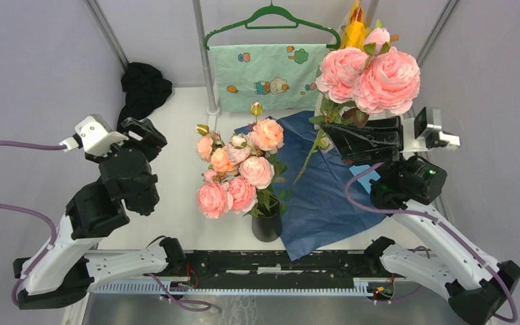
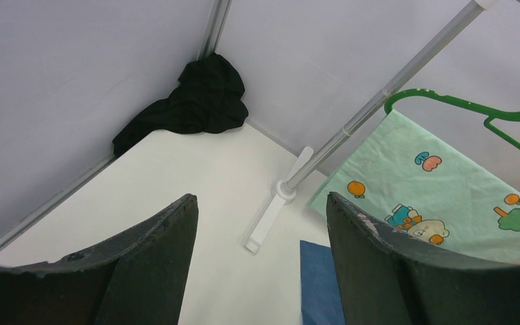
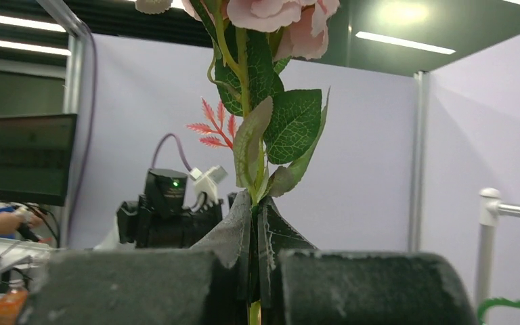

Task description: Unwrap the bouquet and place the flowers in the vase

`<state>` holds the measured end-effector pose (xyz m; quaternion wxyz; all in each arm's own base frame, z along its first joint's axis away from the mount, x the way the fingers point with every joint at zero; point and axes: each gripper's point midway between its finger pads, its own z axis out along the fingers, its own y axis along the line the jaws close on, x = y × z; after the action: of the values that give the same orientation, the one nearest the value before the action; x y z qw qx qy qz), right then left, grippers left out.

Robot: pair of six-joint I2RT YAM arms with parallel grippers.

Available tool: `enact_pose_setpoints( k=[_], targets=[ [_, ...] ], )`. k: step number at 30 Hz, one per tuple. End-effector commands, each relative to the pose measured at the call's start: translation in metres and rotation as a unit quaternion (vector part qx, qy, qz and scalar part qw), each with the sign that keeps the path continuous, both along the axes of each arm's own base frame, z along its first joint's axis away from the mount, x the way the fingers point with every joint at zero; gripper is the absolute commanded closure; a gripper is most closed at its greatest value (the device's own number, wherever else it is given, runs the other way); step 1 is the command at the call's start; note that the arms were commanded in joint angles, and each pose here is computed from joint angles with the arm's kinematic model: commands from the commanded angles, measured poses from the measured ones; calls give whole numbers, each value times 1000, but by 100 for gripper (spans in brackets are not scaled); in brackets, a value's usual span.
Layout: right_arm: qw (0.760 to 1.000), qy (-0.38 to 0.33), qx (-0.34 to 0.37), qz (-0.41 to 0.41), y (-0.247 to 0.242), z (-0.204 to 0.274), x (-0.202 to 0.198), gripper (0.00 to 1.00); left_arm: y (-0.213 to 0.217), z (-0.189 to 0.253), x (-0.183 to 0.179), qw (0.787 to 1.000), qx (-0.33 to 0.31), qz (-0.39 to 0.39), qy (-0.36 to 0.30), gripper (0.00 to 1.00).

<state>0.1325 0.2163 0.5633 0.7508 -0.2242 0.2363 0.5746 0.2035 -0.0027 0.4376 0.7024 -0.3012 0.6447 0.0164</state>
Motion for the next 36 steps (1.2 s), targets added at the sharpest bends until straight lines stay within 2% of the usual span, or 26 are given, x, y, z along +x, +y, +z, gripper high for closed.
enact_pose_setpoints(
  k=[1, 9, 19, 29, 36],
  targets=[
    [993, -25, 33, 111, 1, 3, -27, 100, -7, 4, 3, 1000, -24, -5, -12, 24],
    [990, 4, 27, 136, 17, -13, -15, 100, -5, 3, 2, 1000, -27, -7, -13, 25],
    [983, 23, 13, 180, 48, -26, -20, 100, -10, 1, 5, 1000, -21, -7, -9, 25],
    [979, 62, -22, 193, 74, -65, -14, 100, -9, 0, 4, 1000, -23, -7, -10, 24],
    [980, 85, -50, 174, 85, -99, -3, 100, -11, -1, 5, 1000, -19, -6, -8, 24]
  ],
)
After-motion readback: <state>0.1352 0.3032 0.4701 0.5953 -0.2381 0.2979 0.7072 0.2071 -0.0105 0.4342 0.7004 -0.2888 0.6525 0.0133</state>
